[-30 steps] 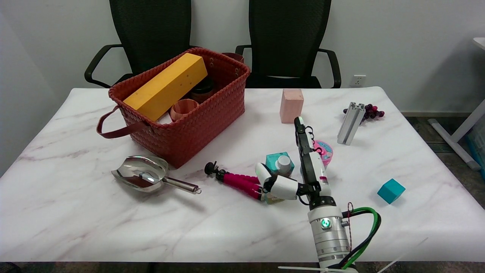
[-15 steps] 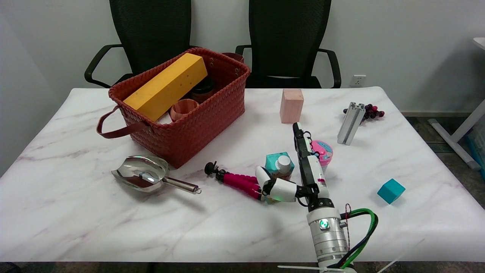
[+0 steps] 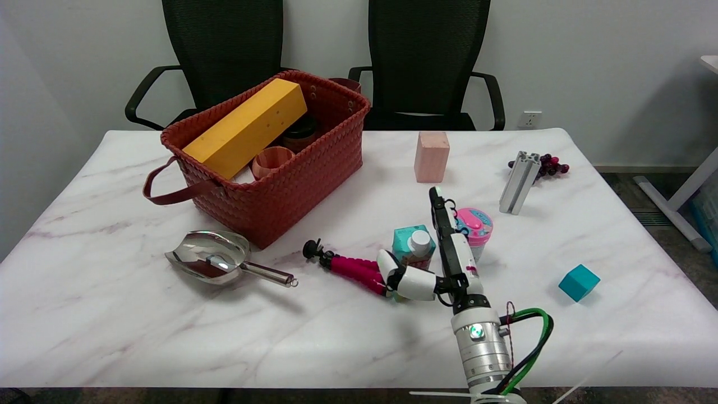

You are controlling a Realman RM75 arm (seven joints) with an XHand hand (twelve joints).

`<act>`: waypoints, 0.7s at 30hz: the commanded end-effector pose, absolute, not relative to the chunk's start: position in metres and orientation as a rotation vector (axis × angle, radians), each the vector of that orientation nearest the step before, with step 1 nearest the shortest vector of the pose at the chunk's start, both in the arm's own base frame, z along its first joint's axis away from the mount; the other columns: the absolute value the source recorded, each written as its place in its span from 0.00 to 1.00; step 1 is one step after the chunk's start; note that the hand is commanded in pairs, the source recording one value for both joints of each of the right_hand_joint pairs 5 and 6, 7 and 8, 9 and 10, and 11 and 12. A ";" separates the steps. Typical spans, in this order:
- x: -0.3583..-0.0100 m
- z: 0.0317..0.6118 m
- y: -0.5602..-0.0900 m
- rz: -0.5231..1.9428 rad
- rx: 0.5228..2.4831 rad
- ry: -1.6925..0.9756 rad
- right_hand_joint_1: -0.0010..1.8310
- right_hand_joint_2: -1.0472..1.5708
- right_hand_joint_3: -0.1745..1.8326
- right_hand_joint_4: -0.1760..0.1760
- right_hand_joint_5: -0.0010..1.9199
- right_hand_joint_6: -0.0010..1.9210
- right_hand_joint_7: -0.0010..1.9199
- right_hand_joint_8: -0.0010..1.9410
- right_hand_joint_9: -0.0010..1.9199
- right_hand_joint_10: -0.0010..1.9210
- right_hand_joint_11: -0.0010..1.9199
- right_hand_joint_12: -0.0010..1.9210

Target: Pick up the blue drink carton.

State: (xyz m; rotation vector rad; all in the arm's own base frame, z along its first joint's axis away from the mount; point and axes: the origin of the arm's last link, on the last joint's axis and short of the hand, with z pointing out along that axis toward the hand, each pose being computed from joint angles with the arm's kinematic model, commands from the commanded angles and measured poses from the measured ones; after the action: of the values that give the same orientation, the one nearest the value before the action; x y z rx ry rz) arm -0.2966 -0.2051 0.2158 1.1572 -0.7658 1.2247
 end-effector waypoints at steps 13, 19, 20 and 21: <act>-0.319 0.215 -0.220 1.235 1.142 -0.883 0.61 0.59 0.56 0.50 0.00 0.00 0.01 0.01 0.00 0.00 0.00 0.00; -0.323 0.217 -0.220 1.230 1.131 -0.888 0.61 0.59 0.57 0.50 0.00 0.00 0.02 0.02 0.00 0.00 0.00 0.00; -0.324 0.217 -0.219 1.228 1.126 -0.889 0.61 0.59 0.57 0.50 0.00 0.00 0.02 0.02 0.00 0.00 0.00 0.00; -0.325 0.218 -0.219 1.227 1.122 -0.890 0.61 0.59 0.57 0.50 0.00 0.00 0.02 0.02 0.00 0.00 0.00 0.00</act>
State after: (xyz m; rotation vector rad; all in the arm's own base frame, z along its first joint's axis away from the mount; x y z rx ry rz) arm -0.3132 -0.2160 0.2162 1.1483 -0.8493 1.2286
